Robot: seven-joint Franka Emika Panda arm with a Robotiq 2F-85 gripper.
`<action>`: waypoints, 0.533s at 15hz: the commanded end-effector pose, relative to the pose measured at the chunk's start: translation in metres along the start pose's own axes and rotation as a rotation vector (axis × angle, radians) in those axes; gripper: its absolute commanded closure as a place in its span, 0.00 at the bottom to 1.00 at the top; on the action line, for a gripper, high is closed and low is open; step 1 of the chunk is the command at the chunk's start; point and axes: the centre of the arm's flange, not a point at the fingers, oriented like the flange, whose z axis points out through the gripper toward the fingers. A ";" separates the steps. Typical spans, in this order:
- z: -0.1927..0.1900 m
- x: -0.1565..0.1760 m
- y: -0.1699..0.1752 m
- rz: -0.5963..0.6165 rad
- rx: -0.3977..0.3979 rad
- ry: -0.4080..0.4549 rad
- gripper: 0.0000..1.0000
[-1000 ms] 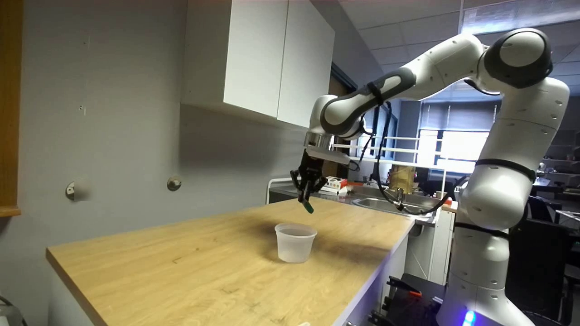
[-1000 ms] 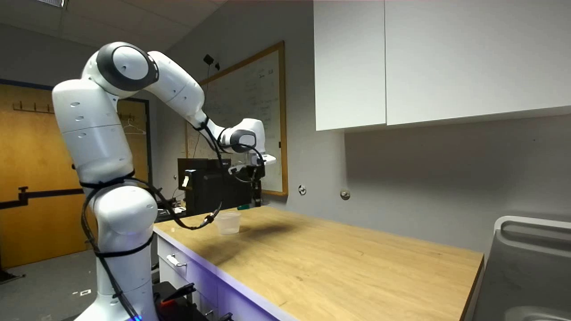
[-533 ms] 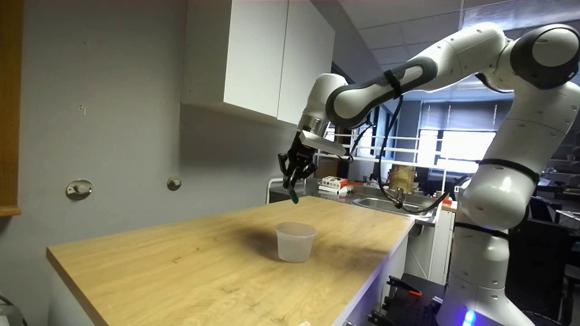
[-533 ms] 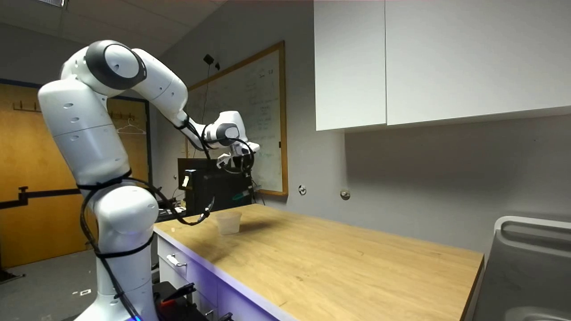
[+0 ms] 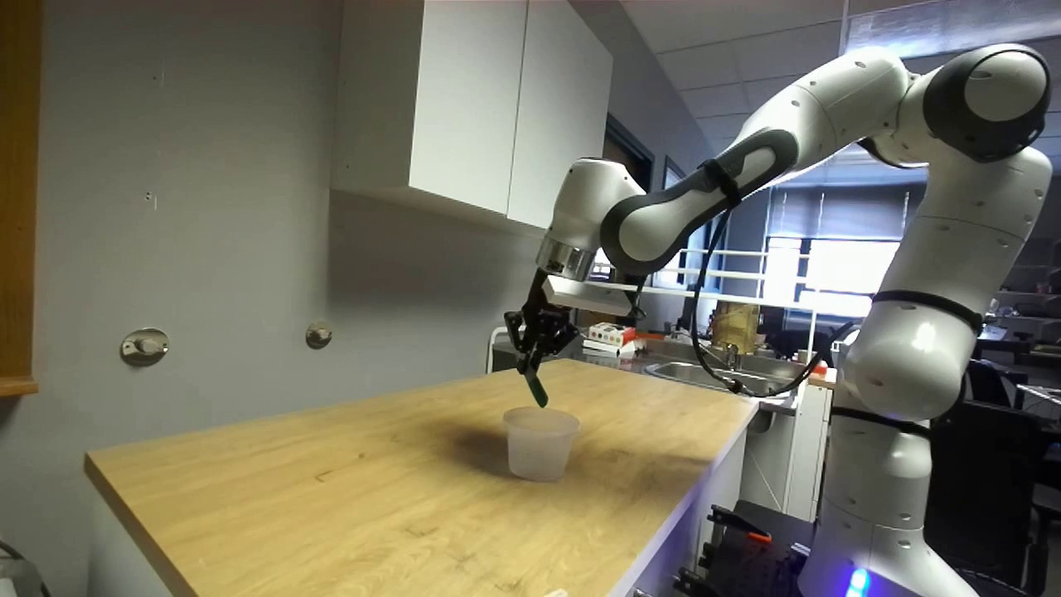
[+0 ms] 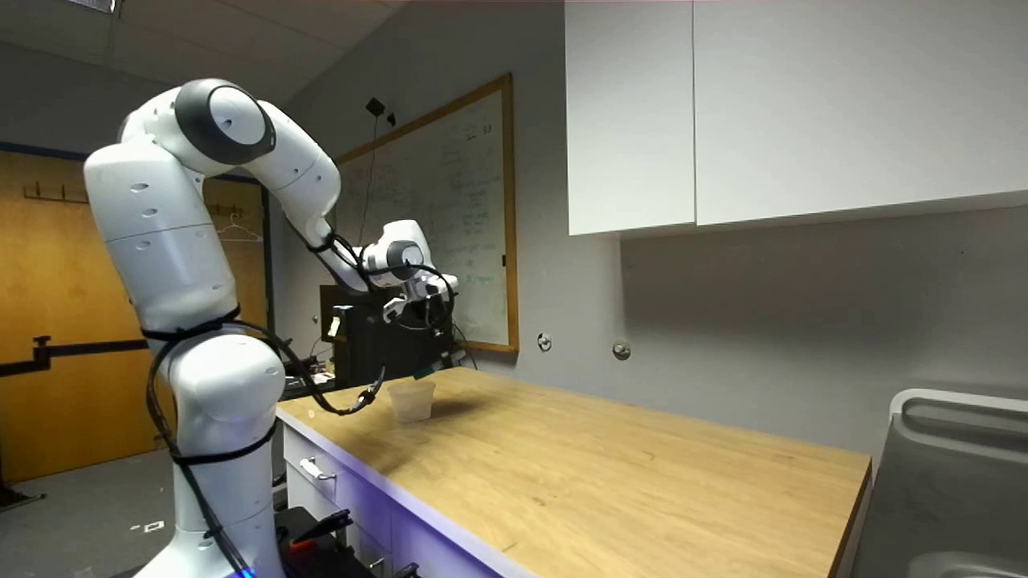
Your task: Put the marker in the bowl
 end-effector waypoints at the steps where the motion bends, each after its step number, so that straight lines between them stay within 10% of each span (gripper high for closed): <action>1: 0.013 -0.013 -0.003 -0.007 -0.039 0.018 0.90; 3: 0.017 -0.019 -0.002 -0.018 -0.057 0.018 0.90; 5: 0.020 -0.021 -0.001 -0.023 -0.072 0.018 0.57; 8: 0.022 -0.023 0.000 -0.030 -0.087 0.021 0.48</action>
